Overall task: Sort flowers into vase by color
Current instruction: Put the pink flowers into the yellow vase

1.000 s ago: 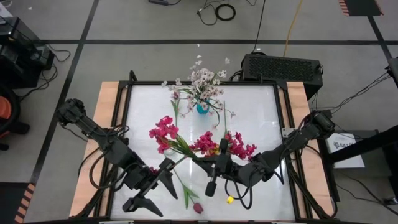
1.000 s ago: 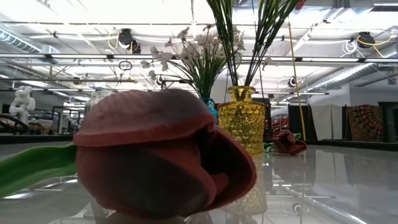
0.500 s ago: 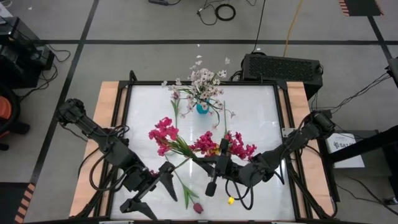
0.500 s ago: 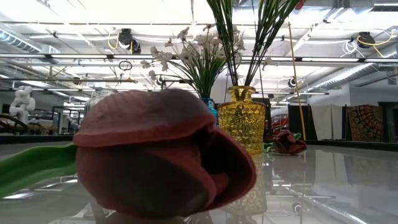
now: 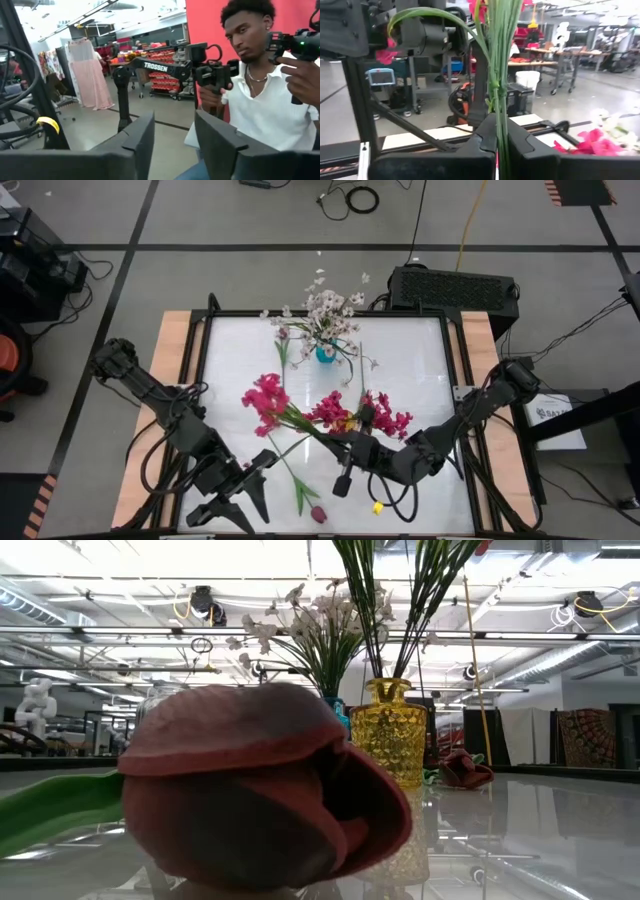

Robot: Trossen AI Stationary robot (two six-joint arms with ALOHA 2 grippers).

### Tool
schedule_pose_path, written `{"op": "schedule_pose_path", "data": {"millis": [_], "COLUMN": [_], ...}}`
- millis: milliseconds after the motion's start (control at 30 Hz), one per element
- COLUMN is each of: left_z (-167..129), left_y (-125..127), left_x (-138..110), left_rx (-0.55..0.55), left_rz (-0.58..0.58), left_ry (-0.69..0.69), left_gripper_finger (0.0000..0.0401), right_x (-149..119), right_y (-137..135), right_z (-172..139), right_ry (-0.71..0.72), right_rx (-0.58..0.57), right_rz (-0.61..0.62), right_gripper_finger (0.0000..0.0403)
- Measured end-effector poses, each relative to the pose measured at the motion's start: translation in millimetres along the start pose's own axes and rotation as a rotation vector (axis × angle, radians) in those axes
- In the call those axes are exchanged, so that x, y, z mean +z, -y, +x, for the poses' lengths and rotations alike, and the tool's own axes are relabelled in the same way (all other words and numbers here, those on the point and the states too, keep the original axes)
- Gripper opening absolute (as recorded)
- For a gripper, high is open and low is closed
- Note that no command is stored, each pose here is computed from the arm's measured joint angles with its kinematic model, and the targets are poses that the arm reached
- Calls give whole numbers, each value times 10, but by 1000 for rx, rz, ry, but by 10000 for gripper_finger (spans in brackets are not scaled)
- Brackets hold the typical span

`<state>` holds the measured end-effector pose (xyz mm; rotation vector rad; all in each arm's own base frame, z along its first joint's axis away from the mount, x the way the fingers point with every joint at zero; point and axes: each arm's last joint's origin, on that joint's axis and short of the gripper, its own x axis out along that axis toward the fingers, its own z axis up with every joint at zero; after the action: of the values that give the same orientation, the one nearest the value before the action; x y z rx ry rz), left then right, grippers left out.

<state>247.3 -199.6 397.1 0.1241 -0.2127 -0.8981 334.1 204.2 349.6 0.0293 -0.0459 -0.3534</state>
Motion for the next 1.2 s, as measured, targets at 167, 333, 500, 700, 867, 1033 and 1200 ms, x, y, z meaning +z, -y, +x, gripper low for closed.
{"op": "schedule_pose_path", "data": {"millis": [167,333,500,700,867,1033,1200], "left_z": [11,15,12,11,13,20,21], "left_y": [48,60,36,30,42,76,98], "left_x": [8,11,7,20,10,13,21], "left_rx": [-15,-10,34,52,41,23,-17], "left_rz": [26,32,43,63,52,52,70], "left_ry": [3,3,-5,4,-5,-4,7], "left_gripper_finger": [125,135,148,191,263,322,311], "right_x": [60,166,277,334,385,456,454], "right_y": [-33,-35,-45,-80,-102,-133,-137], "right_z": [-108,-245,-405,-540,-649,-770,-773], "right_ry": [14,24,34,38,43,60,60], "right_rx": [-31,-55,-45,-28,-102,-110,-108], "right_rz": [-40,-50,-58,-63,-96,-100,-102], "right_gripper_finger": [0,0,0,0,0,0,0]}}
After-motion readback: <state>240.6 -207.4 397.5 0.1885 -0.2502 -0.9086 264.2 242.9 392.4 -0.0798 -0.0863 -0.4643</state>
